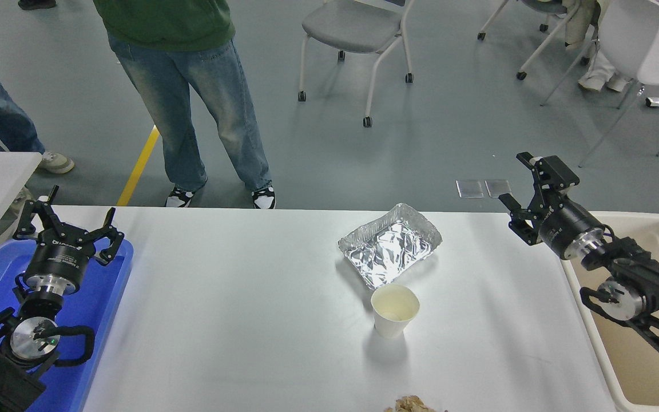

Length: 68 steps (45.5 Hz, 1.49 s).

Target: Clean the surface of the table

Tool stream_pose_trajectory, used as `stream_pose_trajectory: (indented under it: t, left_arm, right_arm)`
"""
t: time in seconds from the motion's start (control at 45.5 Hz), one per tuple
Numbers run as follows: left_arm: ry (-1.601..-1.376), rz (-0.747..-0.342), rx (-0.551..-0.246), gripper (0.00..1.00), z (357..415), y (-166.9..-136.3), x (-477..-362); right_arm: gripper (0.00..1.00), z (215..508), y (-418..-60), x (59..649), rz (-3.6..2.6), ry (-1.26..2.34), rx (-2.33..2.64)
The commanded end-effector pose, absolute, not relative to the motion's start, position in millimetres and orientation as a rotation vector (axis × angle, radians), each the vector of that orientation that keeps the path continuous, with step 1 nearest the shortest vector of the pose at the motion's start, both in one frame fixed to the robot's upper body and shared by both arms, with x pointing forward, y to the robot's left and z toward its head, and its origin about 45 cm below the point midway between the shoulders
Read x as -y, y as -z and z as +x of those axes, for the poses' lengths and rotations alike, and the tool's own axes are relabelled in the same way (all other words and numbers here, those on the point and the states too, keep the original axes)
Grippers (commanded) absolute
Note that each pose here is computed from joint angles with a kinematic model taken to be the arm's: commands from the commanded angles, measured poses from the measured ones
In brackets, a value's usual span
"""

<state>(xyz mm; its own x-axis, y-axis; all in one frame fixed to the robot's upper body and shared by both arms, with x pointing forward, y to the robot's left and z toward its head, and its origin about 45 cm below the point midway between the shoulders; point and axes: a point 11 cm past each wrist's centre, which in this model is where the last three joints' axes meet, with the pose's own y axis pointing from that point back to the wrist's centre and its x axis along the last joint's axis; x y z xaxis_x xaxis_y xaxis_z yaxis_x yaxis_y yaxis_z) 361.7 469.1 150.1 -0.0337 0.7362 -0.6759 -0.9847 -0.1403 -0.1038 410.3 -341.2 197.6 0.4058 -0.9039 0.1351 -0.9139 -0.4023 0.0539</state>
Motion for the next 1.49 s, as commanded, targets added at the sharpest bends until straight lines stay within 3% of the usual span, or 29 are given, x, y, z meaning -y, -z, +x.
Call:
stream_pose_trajectory:
  t: [0.0, 0.593, 1.055, 1.473]
  left_arm:
    - [-1.584, -0.705, -0.465, 1.00, 361.7, -150.0, -469.1]
    - [-1.584, -0.705, -0.465, 1.00, 361.7, -150.0, -469.1]
    - [-1.584, -0.705, -0.465, 1.00, 361.7, -150.0, -469.1]
    - [-1.584, -0.705, -0.465, 1.00, 361.7, -150.0, -469.1]
  right_arm:
    - [0.99, 386.3, -210.3, 325.3, 2.556, -0.353, 1.296]
    - [0.99, 328.8, -210.2, 277.5, 2.399, -0.892, 0.439]
    - [0.98, 338.7, -186.4, 241.5, 2.181, -0.928, 0.166]
    - [0.98, 356.7, -186.5, 218.8, 2.155, -0.878, 0.205]
